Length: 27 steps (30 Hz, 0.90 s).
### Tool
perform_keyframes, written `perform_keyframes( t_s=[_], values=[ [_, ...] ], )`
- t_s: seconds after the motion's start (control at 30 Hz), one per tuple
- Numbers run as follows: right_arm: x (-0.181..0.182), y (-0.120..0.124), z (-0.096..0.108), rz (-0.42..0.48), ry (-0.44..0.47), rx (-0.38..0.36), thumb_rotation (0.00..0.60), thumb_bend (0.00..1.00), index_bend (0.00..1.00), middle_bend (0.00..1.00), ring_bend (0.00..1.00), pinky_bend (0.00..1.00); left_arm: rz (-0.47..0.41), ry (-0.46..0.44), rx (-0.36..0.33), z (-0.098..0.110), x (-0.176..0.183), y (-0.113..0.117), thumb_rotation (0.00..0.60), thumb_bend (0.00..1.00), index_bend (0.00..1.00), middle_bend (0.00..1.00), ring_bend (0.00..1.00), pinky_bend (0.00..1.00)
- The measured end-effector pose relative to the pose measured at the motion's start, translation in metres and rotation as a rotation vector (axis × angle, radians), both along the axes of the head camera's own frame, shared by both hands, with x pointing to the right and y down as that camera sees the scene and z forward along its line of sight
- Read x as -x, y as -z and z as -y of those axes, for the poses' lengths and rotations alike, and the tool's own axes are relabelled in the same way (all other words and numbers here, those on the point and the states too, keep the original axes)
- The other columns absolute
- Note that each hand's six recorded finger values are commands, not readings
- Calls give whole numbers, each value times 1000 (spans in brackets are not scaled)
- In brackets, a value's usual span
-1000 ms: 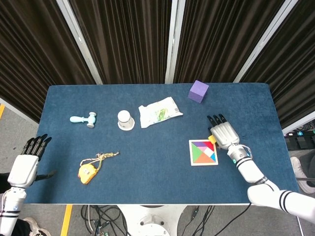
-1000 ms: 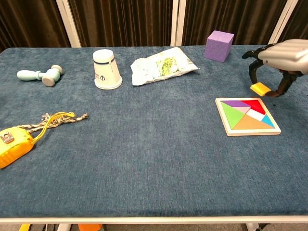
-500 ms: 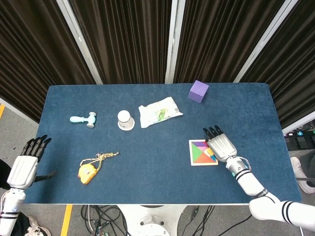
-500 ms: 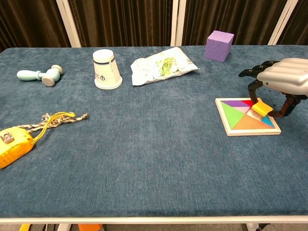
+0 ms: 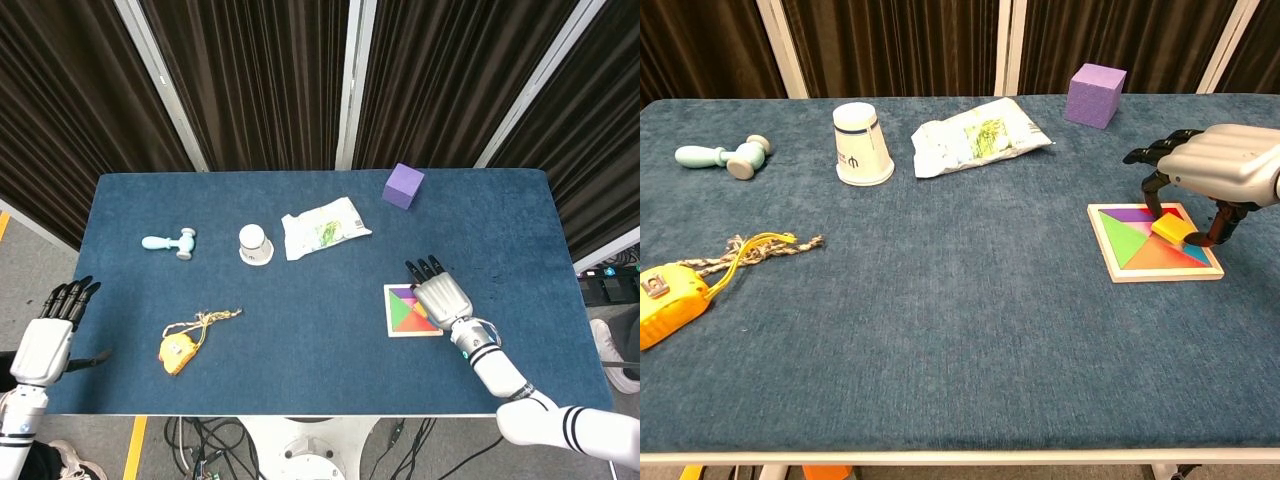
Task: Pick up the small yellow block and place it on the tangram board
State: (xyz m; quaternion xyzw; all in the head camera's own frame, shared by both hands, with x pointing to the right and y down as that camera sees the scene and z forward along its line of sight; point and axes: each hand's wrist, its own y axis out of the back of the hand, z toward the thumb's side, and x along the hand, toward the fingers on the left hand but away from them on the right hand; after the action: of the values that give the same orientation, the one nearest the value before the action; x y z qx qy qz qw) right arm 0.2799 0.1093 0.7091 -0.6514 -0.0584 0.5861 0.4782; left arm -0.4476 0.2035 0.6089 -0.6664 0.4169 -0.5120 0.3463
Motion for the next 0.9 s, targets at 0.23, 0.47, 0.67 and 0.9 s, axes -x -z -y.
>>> perform_keyframes(
  t_s=[0.23,0.47,0.67,0.9],
  values=[
    [2,0,0,-4,5,6,600,226,550,0,0,0,-2,-2,-2,0,0,0,600,0,36,0,0,0],
    [2,0,-1,-6,11,9,600,226,527,0,0,0,-3,0,2,0,0,-1,600,0,35,0,0,0],
    [2,-1,0,-14,15,8,600,222,426,0,0,0,-4,-3,4,1,-1,-2,600,0,36,0,0,0],
    [1,-1,0,-21,11,18,600,200,147,0,0,0,-4,-3,3,1,-1,-2,600,0,36,0,0,0]
  ],
)
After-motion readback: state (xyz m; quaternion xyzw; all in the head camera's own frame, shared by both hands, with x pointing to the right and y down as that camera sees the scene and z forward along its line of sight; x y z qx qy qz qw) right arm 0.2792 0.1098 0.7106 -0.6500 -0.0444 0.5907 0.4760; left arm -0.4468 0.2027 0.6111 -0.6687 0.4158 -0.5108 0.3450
